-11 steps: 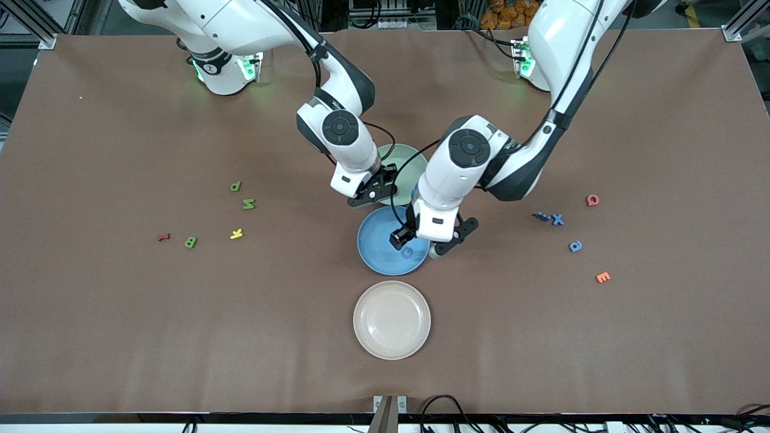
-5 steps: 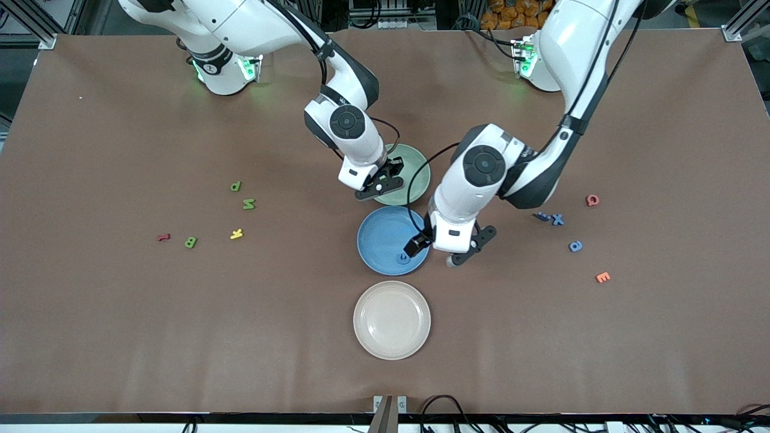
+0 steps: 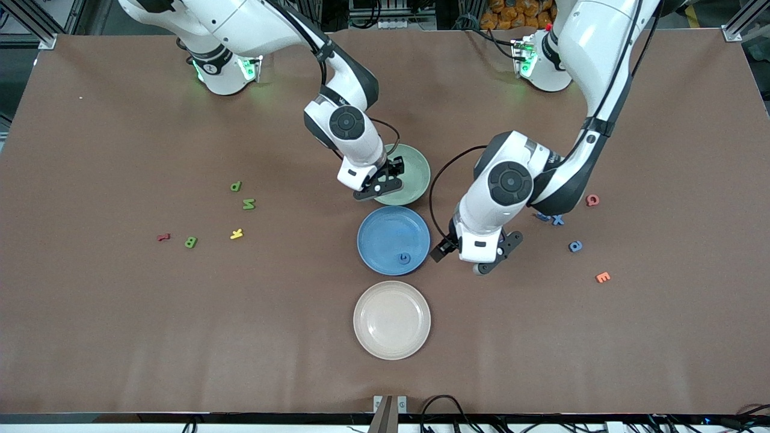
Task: Sort letters by color into matching plates
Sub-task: 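Move both grippers back toward the remaining letter piles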
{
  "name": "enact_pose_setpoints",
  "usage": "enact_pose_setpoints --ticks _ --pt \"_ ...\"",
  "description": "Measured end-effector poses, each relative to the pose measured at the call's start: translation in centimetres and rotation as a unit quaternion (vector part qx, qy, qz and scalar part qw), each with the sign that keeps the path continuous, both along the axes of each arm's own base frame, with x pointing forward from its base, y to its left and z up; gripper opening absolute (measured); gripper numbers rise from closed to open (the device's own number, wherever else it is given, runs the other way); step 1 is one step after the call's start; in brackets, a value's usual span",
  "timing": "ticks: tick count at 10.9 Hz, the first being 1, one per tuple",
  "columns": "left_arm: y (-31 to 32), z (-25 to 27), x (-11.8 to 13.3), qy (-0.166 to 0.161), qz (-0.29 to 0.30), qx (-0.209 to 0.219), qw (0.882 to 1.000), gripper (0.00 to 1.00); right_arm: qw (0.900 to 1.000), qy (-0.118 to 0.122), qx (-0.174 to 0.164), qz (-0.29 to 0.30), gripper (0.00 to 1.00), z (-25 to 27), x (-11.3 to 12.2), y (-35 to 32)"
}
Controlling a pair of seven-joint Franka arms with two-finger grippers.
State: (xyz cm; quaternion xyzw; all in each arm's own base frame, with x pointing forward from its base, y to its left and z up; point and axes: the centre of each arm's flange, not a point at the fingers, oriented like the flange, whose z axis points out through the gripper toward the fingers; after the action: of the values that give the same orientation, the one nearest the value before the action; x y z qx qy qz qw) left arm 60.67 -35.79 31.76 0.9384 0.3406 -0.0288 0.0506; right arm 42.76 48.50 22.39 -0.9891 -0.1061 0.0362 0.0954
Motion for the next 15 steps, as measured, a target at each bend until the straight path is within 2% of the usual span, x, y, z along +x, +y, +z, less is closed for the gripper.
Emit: enact_pose_setpoints --ticks 3,7,8,9,10,12,15 --pt "2.4 -0.9 0.3 0.036 0.000 0.022 0.999 1.00 1.000 0.011 -0.015 -0.015 0.66 1.0 1.8 -1.9" --pt "5.8 -1.9 -0.1 0.059 0.018 0.038 0.997 1.00 0.997 0.034 -0.052 -0.052 0.70 6.0 5.8 -7.7" --pt "7.3 -2.1 -0.1 0.064 0.027 0.042 0.997 1.00 0.996 0.038 -0.057 -0.064 0.71 6.7 6.7 -9.2" --pt "8.7 -2.3 -0.2 0.068 0.027 0.046 0.996 1.00 0.994 0.044 -0.064 -0.072 0.78 7.1 7.6 -10.9" --pt "10.0 -2.5 -0.2 0.068 0.016 0.055 0.996 1.00 0.994 0.050 -0.069 -0.072 0.82 7.4 8.3 -12.3" --pt "11.3 -3.0 -0.7 0.072 -0.013 0.062 0.995 1.00 0.994 0.050 -0.071 -0.068 0.82 8.3 9.3 -15.1" --pt "13.1 -3.4 -2.6 0.070 -0.058 0.066 0.994 1.00 0.993 0.046 -0.075 -0.076 0.82 9.4 9.6 -18.1"
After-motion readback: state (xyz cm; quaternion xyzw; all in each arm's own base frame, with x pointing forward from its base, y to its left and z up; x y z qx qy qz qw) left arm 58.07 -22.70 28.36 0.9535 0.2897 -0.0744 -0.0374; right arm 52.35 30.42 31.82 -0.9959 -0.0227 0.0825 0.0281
